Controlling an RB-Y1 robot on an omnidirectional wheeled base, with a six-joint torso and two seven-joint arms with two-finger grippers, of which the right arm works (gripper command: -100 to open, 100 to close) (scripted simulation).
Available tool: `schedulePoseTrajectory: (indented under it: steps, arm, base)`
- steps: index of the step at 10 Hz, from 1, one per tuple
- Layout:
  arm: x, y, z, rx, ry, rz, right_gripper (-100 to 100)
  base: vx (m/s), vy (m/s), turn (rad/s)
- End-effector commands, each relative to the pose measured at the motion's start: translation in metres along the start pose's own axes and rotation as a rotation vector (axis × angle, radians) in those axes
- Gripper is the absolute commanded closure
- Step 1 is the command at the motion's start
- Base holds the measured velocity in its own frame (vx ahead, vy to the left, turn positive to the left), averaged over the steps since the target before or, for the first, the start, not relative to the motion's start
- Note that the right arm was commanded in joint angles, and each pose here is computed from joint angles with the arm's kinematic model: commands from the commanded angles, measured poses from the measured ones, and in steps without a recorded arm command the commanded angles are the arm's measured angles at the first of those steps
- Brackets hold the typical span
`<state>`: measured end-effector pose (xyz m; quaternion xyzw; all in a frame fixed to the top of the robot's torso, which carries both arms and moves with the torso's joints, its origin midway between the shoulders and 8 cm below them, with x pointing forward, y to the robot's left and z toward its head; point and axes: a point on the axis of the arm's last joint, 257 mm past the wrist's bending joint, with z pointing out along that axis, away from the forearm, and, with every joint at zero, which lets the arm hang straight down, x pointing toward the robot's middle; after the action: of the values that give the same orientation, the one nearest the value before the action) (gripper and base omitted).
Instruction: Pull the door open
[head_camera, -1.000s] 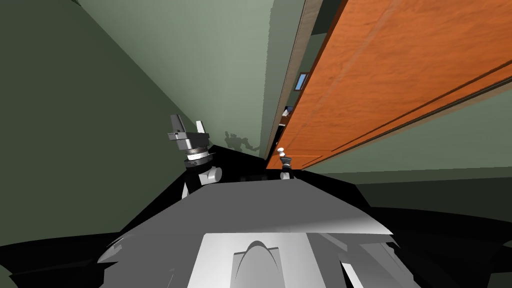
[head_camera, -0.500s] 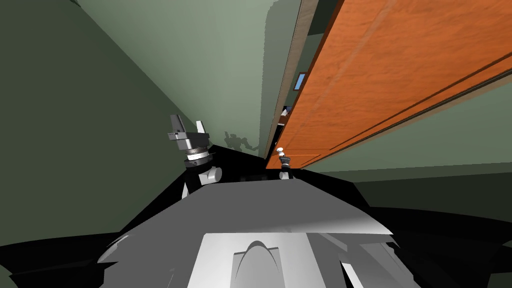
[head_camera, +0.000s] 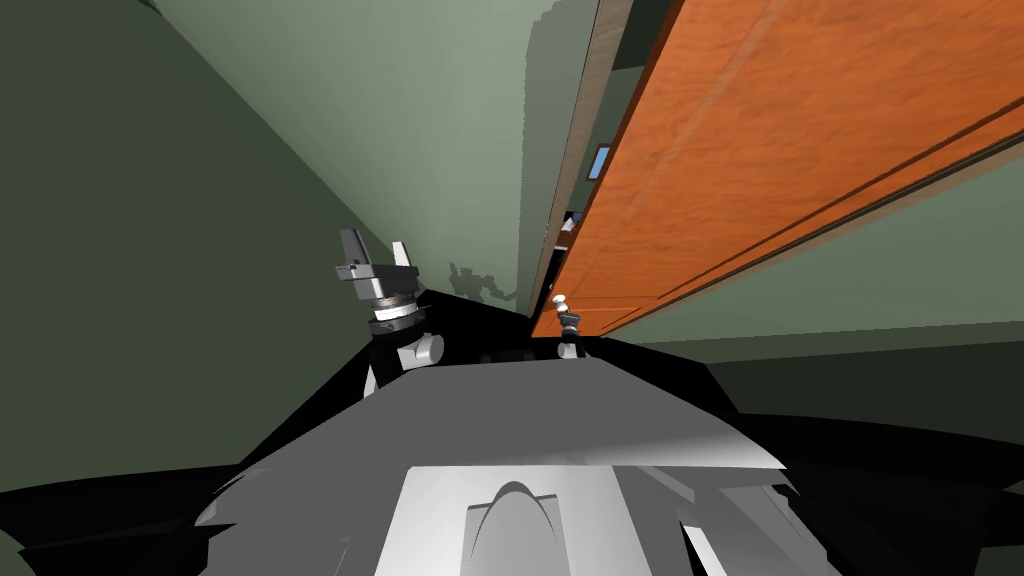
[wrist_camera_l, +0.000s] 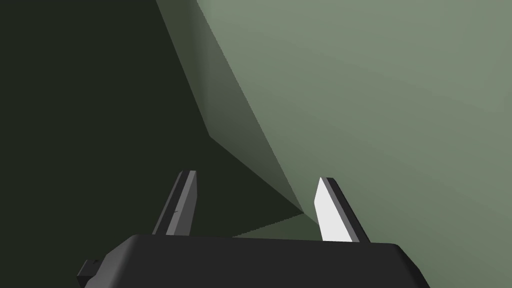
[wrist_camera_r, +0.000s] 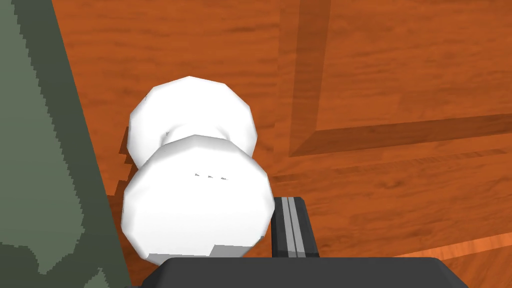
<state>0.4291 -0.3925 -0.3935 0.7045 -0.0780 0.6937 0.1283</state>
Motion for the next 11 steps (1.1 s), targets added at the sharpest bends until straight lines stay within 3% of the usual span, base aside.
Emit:
schedulePoseTrajectory:
  steps: [1,2,6,9,10,11]
  arm:
    - [0.004,-0.028,0.0023,0.036,0.008,0.056,-100]
    - [0.000,-0.002,0.0025,0.002,-0.004,0.021,-100]
    - [0.001,0.000,0.0240,-0.005,-0.040,0.044,-100]
    - [0.001,0.000,0.0240,-0.005,-0.040,0.044,-100]
    - [-0.008,0.015,0.0197,-0.025,-0.061,0.032,-100]
    - [-0.008,0.015,0.0197,-0.025,-0.061,0.032,100]
  base:
    - [-0.029,-0.005,-0.021]
    - [-0.006,-0.030,-0.043]
    - [-0.008,0.039,-0.046]
    - [0.011,0.024,0.004]
    - [0.008,-0.018,-0.023]
    - [0.003,-0.012,-0.009]
